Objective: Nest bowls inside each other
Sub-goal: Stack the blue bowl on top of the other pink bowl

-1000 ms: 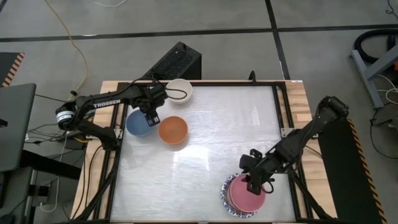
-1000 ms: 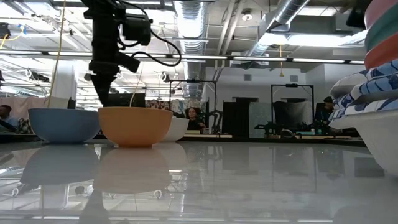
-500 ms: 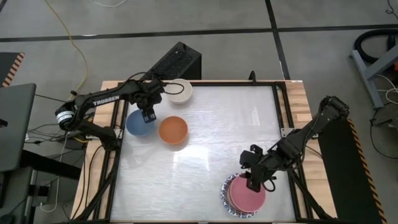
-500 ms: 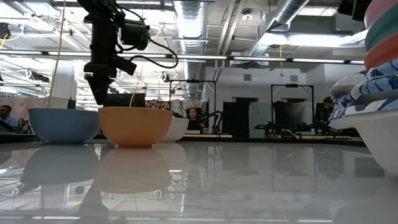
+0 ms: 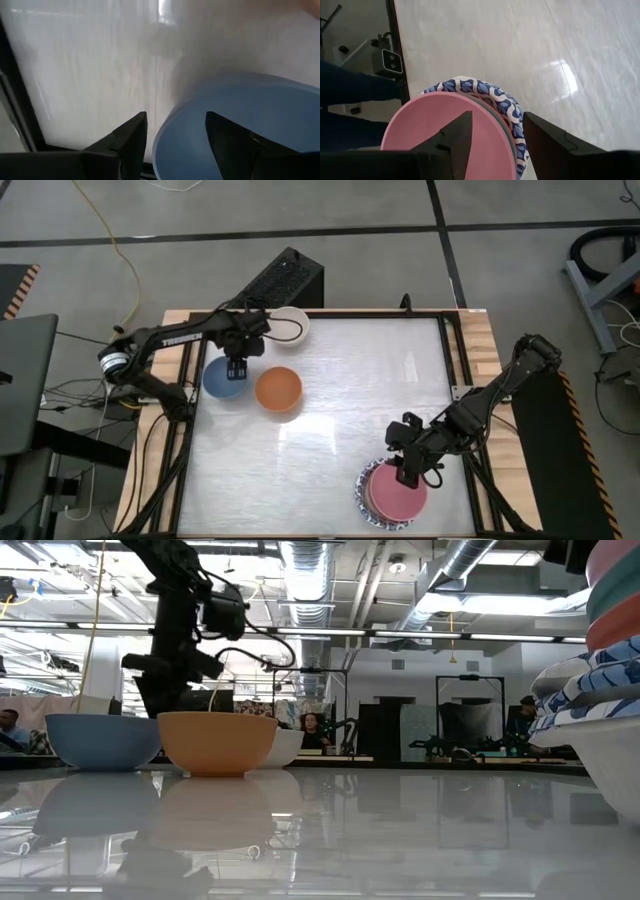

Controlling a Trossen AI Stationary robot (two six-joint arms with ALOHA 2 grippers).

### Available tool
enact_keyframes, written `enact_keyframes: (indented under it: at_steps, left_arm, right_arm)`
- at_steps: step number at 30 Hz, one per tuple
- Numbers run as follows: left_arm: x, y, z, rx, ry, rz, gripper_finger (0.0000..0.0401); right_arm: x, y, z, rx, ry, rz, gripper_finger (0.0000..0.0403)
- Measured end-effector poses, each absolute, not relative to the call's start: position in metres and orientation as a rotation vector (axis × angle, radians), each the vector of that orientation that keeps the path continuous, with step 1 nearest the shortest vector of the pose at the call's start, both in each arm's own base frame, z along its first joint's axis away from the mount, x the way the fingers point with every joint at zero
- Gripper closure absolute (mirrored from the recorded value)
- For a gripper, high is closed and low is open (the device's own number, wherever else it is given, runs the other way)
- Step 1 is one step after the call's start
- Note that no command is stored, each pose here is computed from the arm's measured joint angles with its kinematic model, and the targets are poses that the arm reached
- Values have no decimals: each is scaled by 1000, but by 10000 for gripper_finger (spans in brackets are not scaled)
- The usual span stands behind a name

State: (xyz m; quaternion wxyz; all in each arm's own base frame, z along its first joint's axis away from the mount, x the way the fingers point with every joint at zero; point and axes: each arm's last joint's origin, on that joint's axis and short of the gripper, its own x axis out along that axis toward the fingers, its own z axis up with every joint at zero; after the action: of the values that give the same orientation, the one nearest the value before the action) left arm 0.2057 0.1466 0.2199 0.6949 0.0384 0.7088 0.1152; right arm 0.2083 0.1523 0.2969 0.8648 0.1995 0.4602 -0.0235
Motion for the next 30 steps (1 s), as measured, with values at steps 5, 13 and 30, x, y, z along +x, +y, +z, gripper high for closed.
enact_keyframes:
  at_steps: [5, 13, 30]
  left_arm:
    - [211, 151, 206, 87, 1635, 215, 214]
    - [218, 155, 184, 49, 1709, 190, 273]
    - [211, 149, 184, -177, 1767, 332, 398]
  right_arm:
    - [209, 152, 297, 411, 951, -64, 207]
    - [209, 152, 297, 411, 949, -66, 207]
    - [209, 151, 297, 401, 931, -87, 207]
